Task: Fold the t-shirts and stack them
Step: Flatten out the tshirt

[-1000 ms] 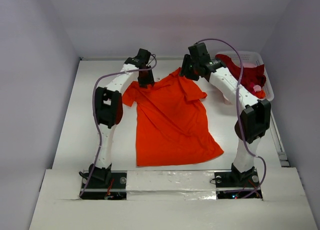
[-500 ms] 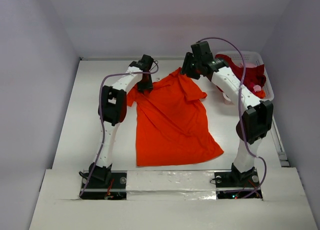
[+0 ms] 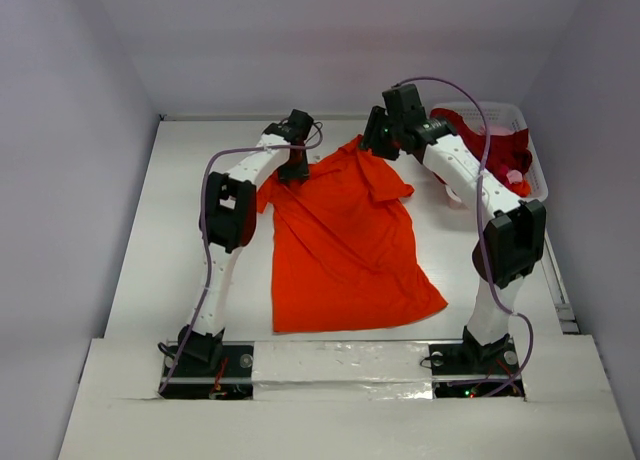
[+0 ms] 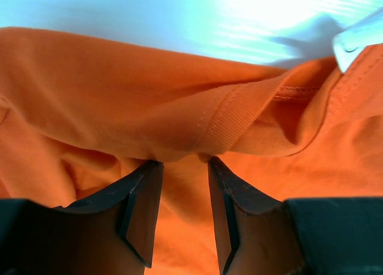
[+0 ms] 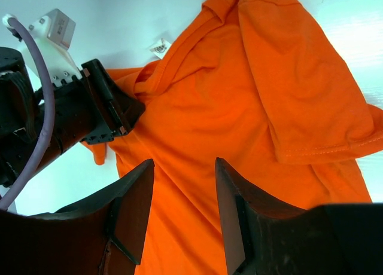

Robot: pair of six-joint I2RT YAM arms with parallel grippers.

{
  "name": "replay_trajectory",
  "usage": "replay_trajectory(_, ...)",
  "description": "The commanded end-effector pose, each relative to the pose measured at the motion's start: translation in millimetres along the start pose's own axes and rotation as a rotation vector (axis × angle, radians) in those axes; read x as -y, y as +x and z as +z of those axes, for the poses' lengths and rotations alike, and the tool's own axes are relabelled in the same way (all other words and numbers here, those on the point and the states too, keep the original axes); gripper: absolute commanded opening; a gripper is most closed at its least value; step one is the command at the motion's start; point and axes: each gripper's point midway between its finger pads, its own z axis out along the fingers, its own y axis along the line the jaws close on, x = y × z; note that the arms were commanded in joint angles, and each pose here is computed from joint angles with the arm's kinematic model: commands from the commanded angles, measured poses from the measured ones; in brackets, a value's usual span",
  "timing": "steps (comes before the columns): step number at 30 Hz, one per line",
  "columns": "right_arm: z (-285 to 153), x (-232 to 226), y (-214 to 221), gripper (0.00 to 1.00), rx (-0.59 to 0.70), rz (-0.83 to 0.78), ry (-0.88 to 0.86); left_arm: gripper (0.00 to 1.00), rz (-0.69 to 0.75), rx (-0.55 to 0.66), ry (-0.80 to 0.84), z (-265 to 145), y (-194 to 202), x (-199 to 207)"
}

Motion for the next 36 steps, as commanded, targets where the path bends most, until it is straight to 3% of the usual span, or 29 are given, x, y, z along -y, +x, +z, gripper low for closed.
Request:
replay_trajectory(1, -19, -14, -21, 0.51, 0.068, 0.015, -0.067, 0.34, -0.004, 0.120, 0.049, -44, -34, 10)
replay_trajectory(17, -16, -16, -17, 0.50, 0.057, 0.022, -0.084, 0.33, 0.004, 0.175, -0.003, -56, -46, 5)
replay_trajectory(26, -19, -20, -19, 0.50, 0.061, 0.022, -0.099, 0.00, -0.001, 0.172, -0.014, -52, -48, 5)
replay_trajectory(33, -18, -20, -18, 0.50, 0.062, 0.025, -0.100, 0.00, 0.003, 0.168, -0.017, -51, -49, 6)
replay_trajectory(34, -17, -19, -18, 0.50, 0.060, 0.025, -0.098, 0.02, 0.005, 0.166, -0.016, -50, -48, 6)
replay_trajectory(35, -18, -20, -19, 0.50, 0.062, 0.025, -0.100, 0.11, 0.006, 0.166, -0.017, -52, -48, 6)
replay_trajectory(36, -17, -19, -18, 0.50, 0.061, 0.025, -0.099, 0.15, 0.004, 0.168, -0.016, -52, -48, 5)
